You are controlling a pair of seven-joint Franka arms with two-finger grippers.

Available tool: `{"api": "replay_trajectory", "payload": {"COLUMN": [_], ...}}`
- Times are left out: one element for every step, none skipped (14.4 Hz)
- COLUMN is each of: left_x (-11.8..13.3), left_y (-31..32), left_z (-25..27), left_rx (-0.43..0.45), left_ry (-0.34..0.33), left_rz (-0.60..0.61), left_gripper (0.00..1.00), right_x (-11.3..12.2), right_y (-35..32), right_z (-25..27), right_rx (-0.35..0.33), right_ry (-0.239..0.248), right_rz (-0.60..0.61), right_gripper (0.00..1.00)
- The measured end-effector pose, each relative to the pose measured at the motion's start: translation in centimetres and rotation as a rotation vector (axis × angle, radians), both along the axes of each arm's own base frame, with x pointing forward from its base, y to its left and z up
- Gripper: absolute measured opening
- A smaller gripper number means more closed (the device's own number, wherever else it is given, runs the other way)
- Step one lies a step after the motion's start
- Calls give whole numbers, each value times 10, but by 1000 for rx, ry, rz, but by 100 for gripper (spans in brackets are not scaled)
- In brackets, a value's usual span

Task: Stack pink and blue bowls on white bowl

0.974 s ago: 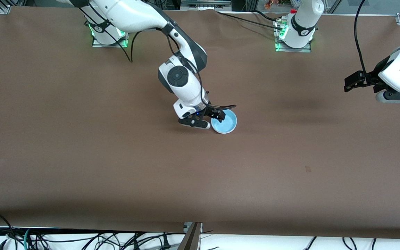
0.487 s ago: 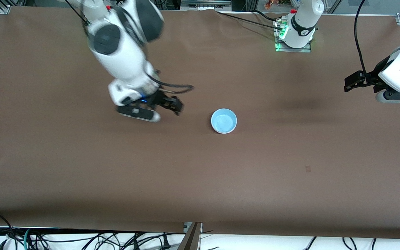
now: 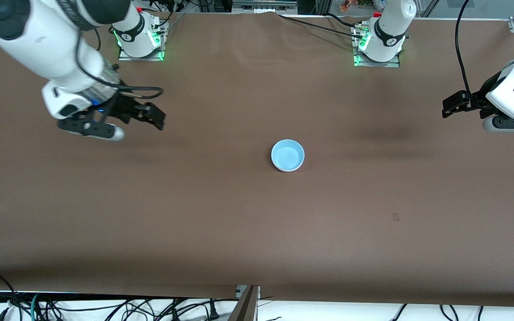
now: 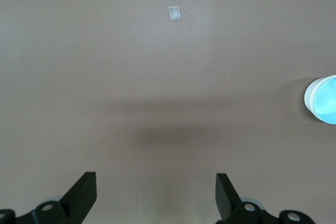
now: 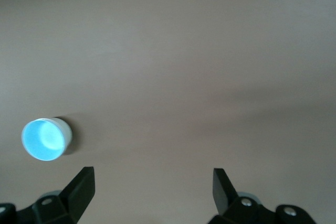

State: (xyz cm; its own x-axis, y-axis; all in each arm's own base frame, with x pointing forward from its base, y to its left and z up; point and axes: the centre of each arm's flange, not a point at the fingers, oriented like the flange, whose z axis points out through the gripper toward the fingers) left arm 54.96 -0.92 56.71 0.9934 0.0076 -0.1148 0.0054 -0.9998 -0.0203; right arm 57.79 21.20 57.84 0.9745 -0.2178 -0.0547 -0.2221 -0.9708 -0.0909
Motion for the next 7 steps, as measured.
{"api": "replay_trajectory", "payload": {"left_x": [0,0,0,0,0,0,0], "left_y": [0,0,0,0,0,0,0], "left_z": [0,0,0,0,0,0,0], "left_rx": [0,0,0,0,0,0,0], "left_ry": [1,1,1,2,2,2,2], "left_rz": [0,0,0,0,0,0,0], "left_gripper": [100,100,100,100,100,100,100], "right_x": [3,6,6,2,-4,-11,-19], "right_y": [-19,-39,-59,-80,-100,-119,-133], "right_z": [0,0,2,5,8,11,12], "right_rx": [-9,-15,-12,-3,7,15,18], "right_ry": [14,24,23,24,25,25,25], "right_rz": [2,8,16,30,48,63,79], "right_gripper": [100,100,100,100,100,100,100]}}
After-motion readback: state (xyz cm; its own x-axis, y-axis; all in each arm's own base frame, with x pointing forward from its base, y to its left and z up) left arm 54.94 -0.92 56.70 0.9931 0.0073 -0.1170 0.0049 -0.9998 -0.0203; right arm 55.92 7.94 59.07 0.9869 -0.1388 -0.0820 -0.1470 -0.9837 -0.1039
